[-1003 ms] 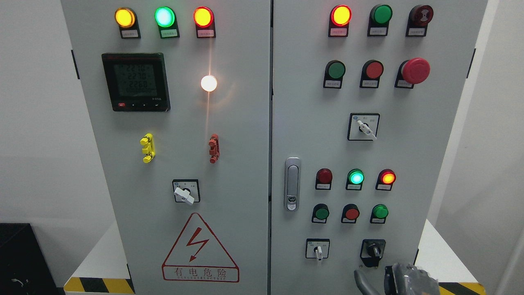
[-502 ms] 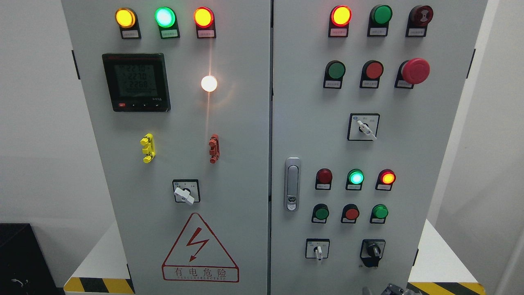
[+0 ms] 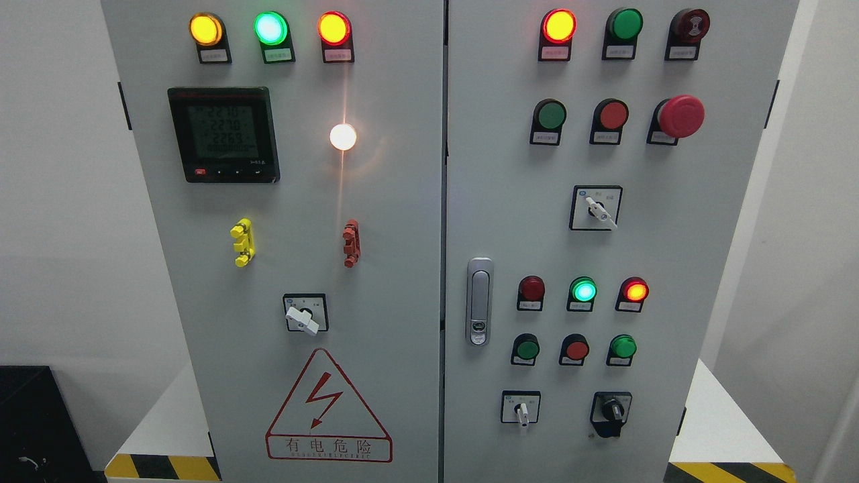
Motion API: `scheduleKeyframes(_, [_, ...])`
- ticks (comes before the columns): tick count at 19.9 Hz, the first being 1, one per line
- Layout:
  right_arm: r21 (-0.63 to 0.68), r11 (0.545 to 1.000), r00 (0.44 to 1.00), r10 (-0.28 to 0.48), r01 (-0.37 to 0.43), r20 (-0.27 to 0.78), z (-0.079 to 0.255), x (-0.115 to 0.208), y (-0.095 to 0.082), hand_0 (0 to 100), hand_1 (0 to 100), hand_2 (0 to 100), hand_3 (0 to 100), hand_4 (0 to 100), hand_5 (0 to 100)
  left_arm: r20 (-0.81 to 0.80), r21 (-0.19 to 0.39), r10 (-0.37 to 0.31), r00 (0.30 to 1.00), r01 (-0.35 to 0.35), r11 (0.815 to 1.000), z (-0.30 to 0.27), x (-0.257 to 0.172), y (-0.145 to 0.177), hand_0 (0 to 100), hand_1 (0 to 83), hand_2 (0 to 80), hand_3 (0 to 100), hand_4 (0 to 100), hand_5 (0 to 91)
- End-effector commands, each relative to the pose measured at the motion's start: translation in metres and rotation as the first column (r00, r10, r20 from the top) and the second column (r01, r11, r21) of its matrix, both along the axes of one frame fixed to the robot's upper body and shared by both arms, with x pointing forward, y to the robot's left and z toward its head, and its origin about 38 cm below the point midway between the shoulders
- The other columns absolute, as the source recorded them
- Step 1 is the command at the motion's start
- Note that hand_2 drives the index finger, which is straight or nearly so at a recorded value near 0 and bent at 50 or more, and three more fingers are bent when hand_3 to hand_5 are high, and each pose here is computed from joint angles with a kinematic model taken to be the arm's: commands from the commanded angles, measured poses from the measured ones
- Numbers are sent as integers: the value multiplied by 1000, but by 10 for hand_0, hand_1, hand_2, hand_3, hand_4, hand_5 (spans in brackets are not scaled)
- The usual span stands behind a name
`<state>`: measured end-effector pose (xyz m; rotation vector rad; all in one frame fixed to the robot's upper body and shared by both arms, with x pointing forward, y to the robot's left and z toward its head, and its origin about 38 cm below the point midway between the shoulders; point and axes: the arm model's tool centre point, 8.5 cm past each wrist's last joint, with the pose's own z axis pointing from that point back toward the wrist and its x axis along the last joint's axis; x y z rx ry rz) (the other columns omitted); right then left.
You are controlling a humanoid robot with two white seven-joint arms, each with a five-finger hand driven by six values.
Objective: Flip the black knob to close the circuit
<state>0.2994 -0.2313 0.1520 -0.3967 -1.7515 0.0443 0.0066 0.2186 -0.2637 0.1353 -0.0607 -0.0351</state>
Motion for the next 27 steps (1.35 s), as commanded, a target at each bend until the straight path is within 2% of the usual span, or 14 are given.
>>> scheduleKeyframes(1, [284,953,995,98,-102,29,-2,-8,12,0,52,282,439,426,359,5,-4,2,1000,-2,1000,-1,-5,-1,120,556,0,0,0,0])
scheduleKeyframes(2, [310,945,994,105,-108,24,-5,-8,13,0,52,275,428,409,347,5,-4,2,1000,-2,1000,-1,-5,-1,120,556,0,0,0,0])
scheduleKeyframes(3, [331,937,993,114,-116,26,-7,-9,14,0,51,248,401,369,289,5,-4,2,1000,-2,1000,-1,-5,-1,120,556,0,0,0,0])
scheduleKeyframes(6, [363,921,990,131,-144,61,-9,-13,16,0,41,205,332,303,195,5,-4,2,1000,-2,1000,-1,-5,-1,120,556,0,0,0,0])
scheduleKeyframes(10, [353,910,976,208,-219,71,-13,-18,22,0,7,109,210,181,86,7,-4,2,1000,-2,1000,0,-4,-1,120,556,0,0,0,0])
scheduleKeyframes(18, [366,892,965,248,-263,89,-21,-25,28,0,0,19,89,29,0,5,-4,2,1000,-2,1000,-1,-5,-1,120,556,0,0,0,0])
scheduleKeyframes(23, [380,885,963,246,-268,107,-23,-27,28,0,0,0,56,0,0,5,-4,2,1000,-2,1000,-1,-5,-1,120,556,0,0,0,0])
scheduleKeyframes(27, [370,880,955,275,-297,113,-23,-29,30,0,0,0,32,0,0,7,-4,2,1000,-2,1000,0,-4,-1,120,556,0,0,0,0])
